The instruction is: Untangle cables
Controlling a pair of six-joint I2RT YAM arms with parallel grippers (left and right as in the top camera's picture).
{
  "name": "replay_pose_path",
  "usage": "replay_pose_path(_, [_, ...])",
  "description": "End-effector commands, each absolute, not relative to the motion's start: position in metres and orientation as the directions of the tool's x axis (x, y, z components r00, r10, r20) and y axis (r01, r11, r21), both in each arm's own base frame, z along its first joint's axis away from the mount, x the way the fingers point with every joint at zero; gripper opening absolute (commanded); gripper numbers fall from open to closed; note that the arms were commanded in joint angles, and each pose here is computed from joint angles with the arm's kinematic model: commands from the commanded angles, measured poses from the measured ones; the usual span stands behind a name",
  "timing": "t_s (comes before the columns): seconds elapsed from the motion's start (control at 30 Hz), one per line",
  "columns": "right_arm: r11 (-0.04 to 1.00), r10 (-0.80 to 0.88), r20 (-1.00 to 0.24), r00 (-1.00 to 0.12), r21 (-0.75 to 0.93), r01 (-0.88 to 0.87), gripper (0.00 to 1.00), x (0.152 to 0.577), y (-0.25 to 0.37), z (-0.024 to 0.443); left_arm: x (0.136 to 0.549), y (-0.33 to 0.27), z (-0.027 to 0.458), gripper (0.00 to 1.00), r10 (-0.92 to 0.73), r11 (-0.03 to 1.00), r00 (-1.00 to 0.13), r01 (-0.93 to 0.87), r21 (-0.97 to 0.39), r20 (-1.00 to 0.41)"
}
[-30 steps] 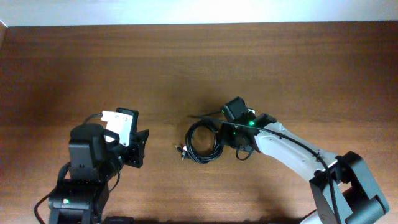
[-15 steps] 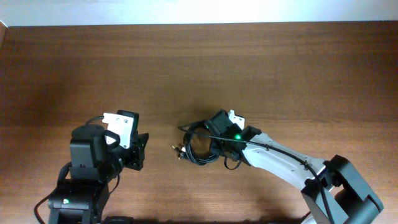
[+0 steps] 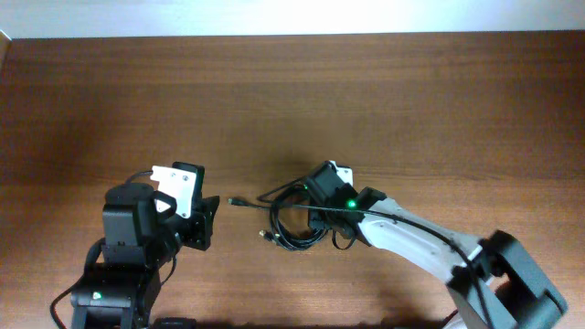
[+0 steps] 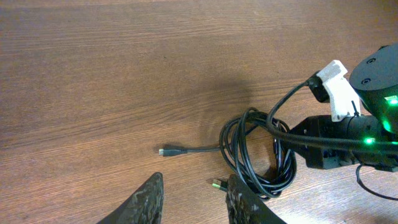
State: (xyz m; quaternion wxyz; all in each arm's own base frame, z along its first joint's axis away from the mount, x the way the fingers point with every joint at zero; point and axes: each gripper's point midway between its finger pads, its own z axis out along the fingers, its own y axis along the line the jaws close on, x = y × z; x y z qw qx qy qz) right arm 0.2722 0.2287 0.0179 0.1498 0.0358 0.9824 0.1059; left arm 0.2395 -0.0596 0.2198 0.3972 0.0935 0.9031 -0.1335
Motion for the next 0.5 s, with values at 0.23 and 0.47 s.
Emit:
replay_pose_path(0.23, [0.697,-0.165,-0.76,-0.629,0.361,-0.619,0.04,0.25,0.272,0.261,0.234,-0.131,0.208,0.63,0.237,0.656,-0.645,0.658,-0.37,-0.727])
replay_pose_path(0.47, [0.488,-0.188,-0.781,-0.595,0.451,-0.747,0.04,0.217,0.296,0.294,0.244,-0.189,0.202,0.23,0.361,0.504,-0.514,0.81,-0.301,-0.778])
